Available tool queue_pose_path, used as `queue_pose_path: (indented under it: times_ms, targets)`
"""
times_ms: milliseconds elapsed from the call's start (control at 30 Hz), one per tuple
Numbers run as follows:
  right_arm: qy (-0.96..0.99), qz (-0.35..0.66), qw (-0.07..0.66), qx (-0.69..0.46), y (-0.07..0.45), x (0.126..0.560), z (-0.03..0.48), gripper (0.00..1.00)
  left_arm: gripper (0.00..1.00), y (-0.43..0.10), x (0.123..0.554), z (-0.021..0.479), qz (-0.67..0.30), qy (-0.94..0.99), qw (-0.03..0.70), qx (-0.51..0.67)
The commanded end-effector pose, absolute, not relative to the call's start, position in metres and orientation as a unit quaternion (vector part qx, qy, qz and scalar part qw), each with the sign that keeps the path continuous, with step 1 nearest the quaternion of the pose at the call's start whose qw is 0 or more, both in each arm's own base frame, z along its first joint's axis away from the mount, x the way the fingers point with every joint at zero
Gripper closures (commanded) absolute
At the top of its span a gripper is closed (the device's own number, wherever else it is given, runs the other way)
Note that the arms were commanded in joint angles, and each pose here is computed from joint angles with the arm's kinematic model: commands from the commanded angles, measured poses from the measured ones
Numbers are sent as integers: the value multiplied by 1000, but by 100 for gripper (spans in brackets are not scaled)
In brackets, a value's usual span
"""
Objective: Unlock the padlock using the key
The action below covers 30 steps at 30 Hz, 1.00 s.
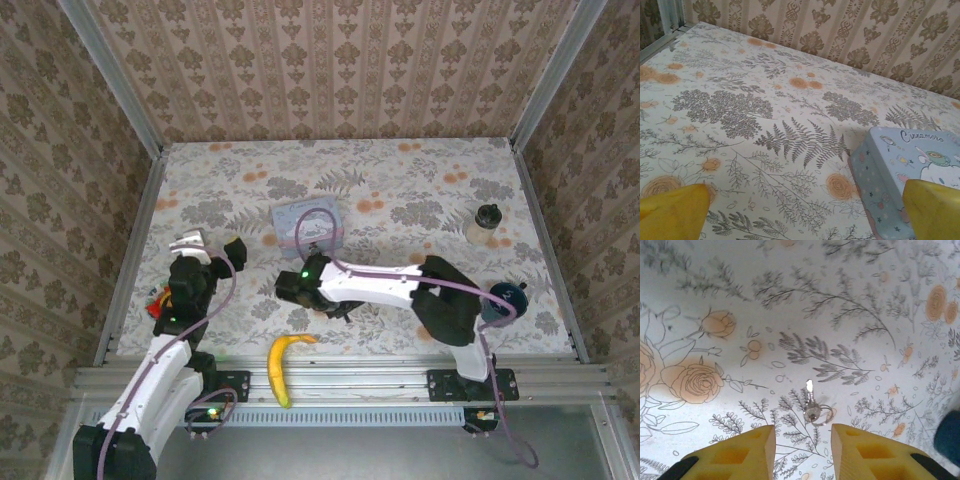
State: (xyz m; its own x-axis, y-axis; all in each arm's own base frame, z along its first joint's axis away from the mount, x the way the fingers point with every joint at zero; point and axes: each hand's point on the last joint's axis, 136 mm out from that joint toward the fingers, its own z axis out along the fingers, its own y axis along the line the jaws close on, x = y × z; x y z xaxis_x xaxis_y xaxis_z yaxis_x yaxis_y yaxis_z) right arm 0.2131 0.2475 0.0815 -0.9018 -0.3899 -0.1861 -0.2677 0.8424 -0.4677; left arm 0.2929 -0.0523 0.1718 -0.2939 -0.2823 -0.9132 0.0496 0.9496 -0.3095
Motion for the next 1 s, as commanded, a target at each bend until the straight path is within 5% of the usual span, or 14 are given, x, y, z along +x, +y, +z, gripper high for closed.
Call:
queue_pose_path:
  times_ms: [0, 367, 967]
  targets:
    - [964, -199, 146, -103, 230, 212, 81, 64, 0, -63, 295, 191, -167, 784, 596, -54]
    - [985, -34, 143, 85, 218, 202, 39, 64, 0, -92, 296, 205, -188, 769, 612, -1]
    - [980, -30, 139, 139, 200, 201, 13, 72, 0, -97, 296, 194, -184, 776, 603, 6]
